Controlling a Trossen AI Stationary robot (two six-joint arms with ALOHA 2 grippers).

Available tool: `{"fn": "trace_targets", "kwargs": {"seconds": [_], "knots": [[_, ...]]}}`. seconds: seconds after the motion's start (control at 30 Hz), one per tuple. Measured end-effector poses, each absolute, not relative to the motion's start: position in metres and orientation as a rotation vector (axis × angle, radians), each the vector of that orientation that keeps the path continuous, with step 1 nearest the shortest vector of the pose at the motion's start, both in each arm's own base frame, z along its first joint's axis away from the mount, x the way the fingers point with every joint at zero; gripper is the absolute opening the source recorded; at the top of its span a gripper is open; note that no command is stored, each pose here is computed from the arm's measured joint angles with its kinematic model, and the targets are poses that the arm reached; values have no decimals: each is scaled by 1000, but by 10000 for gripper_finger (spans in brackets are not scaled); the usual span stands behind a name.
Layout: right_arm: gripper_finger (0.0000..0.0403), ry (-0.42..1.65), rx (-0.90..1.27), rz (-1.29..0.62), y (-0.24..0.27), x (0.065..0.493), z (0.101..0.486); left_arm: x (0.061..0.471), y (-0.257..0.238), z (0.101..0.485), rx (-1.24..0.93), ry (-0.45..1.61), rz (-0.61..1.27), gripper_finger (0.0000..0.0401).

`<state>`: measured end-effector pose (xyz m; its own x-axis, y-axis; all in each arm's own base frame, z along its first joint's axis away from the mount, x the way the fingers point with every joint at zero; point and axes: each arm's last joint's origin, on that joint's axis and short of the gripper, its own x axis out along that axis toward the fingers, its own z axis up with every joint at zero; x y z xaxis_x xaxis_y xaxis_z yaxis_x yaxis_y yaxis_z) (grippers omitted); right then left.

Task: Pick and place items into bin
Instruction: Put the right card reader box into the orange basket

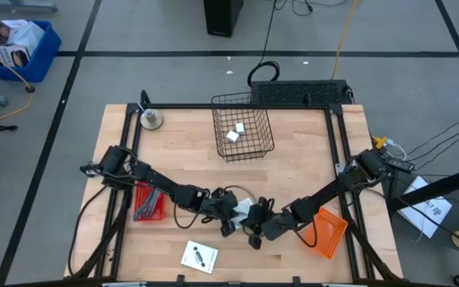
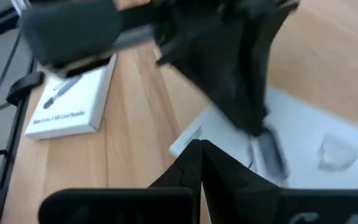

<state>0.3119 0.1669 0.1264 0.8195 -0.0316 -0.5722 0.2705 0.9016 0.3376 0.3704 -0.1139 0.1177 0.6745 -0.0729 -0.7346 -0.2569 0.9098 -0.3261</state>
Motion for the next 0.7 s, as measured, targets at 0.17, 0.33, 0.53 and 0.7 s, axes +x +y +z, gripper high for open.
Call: {"fn": "trace_targets", "kwargs": {"seconds": [0.17,0.33,0.53,0.7], "knots": [[0,615,459,-183,176,304,124,372,-107,125,-386,795,115,12],[0,665,486,-215,178,298,119,368,-105,146,-306,753,133,17],[0,748,518,-317,173,290,111,349,-73,135,-293,976,379,9],[0,745,512,-359,167,291,110,360,-65,123,-392,993,290,5]]}}
